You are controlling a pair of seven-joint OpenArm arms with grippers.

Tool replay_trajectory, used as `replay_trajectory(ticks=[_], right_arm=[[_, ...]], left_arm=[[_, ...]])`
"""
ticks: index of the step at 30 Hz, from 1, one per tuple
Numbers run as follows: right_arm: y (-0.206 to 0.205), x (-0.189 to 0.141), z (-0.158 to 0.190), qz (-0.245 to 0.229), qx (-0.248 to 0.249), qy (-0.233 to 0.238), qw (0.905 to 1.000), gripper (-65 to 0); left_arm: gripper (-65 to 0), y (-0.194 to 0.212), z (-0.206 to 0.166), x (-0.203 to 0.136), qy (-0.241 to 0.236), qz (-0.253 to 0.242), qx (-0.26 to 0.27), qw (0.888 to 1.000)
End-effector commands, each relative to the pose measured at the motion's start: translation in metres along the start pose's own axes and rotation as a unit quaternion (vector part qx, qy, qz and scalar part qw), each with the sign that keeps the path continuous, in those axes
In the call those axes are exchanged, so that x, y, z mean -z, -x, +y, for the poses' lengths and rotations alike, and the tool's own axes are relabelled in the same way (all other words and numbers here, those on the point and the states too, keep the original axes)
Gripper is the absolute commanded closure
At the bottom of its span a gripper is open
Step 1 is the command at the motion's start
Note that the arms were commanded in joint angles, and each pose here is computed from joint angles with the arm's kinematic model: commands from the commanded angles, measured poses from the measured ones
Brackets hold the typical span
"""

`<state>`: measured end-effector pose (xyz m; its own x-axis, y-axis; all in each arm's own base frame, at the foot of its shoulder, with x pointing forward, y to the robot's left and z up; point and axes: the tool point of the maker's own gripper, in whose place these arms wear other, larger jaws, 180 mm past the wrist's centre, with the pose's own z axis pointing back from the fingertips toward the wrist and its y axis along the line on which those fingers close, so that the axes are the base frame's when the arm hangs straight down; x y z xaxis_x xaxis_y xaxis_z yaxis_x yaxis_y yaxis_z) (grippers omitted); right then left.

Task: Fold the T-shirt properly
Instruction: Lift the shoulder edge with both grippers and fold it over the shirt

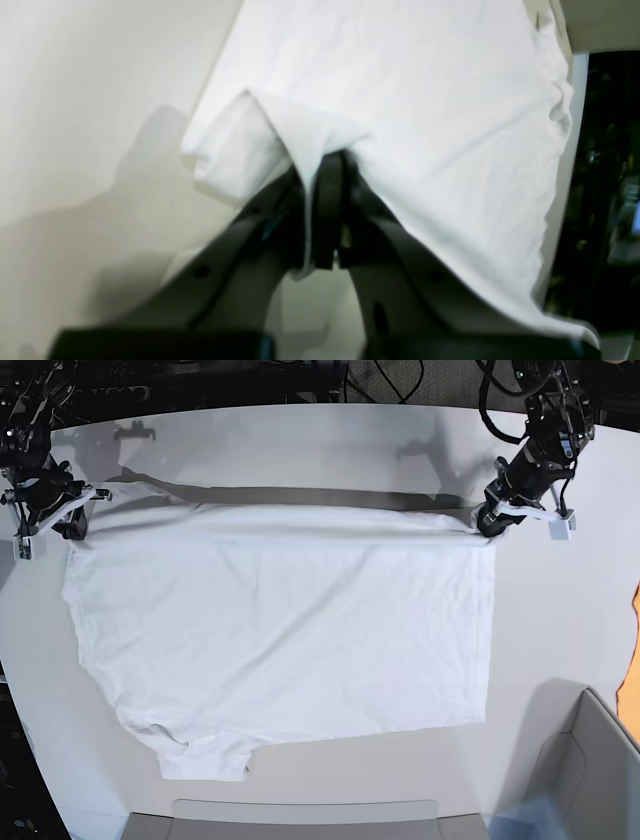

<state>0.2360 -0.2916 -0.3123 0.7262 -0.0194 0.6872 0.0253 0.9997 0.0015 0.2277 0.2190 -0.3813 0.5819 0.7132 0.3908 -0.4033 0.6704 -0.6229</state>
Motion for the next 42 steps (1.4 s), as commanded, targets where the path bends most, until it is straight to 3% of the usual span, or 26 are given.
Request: replay_trajectory(ticks=[1,9,19,26,31,35,42], right_arm=[[-0.015,0.002,-0.005,-0.015,-0.015,0.007,0.9997,0.0],[-0.035,0.04,-0.01,-0.009,0.0,-0.001,1.0,0.0],[-0.055,0.091,0.005,0.0,-0.057,-0.006,0.9983,0.0],[-0.088,0.108,0.004,-0.024,-0.039,-0.013,0.9989,0.0],[-0.114,0.11,0.011,-0.046,-0.068,-0.016,0.9965,0.0],[-0.12,0.124,0.018,-0.047,-0.059,-0.018,0.997,0.0],[-0.118,0.153,0.023,-0.045,-0.04,-0.031,0.9977,0.0]], left_arm=[[0.0,-0.012,-0.005,0.002,0.008,-0.014,-0.004,1.0],[0.0,-0.041,-0.009,0.025,0.016,-0.027,-0.018,0.999],[0.0,-0.077,-0.017,0.062,0.026,-0.032,-0.052,0.998],[0.0,-0.098,-0.038,0.083,-0.014,-0.039,0.036,0.998],[0.0,-0.111,-0.044,0.088,-0.048,-0.052,0.09,0.993],[0.0,-0.12,-0.043,0.088,-0.061,-0.065,0.105,0.99],[0.0,-0.113,-0.03,0.104,-0.075,-0.039,0.081,0.993]])
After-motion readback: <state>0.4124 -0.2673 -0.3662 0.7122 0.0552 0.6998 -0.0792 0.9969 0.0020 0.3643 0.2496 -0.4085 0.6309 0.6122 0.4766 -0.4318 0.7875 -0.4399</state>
